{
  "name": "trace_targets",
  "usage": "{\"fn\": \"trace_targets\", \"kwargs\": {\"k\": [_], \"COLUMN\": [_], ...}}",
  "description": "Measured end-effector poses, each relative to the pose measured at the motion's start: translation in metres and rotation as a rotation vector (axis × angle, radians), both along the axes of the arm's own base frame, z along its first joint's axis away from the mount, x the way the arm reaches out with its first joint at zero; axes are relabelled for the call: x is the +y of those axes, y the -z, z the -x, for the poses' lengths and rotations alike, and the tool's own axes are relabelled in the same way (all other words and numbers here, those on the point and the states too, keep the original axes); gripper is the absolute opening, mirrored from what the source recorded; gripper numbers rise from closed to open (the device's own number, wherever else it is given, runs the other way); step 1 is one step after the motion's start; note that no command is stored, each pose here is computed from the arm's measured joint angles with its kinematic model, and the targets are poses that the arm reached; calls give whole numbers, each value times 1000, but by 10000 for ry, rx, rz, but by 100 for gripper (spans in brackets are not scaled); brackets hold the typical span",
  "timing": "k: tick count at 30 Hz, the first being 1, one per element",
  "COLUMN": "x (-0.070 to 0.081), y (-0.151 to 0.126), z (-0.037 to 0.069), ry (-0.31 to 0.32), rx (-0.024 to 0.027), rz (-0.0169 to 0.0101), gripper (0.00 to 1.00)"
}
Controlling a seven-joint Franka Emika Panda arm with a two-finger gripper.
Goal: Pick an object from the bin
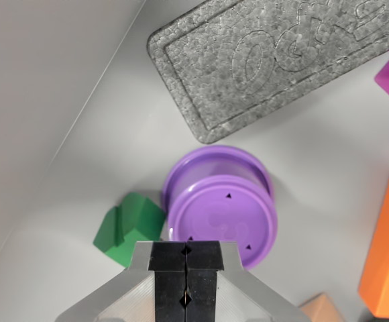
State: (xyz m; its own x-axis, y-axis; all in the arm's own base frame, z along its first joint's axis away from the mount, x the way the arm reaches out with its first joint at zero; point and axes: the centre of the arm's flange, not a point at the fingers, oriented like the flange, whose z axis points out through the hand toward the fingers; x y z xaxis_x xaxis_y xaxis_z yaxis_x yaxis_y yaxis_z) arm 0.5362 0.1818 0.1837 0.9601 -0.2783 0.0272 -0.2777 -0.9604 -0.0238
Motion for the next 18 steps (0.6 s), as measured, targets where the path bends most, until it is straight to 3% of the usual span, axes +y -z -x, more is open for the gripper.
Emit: {"fn": "trace_targets", "kwargs": {"k": [18], "x": [-1], "y": [-58], "z": [1], "ry": [5], "rx": [59], "rz": [46], "gripper": [0]}}
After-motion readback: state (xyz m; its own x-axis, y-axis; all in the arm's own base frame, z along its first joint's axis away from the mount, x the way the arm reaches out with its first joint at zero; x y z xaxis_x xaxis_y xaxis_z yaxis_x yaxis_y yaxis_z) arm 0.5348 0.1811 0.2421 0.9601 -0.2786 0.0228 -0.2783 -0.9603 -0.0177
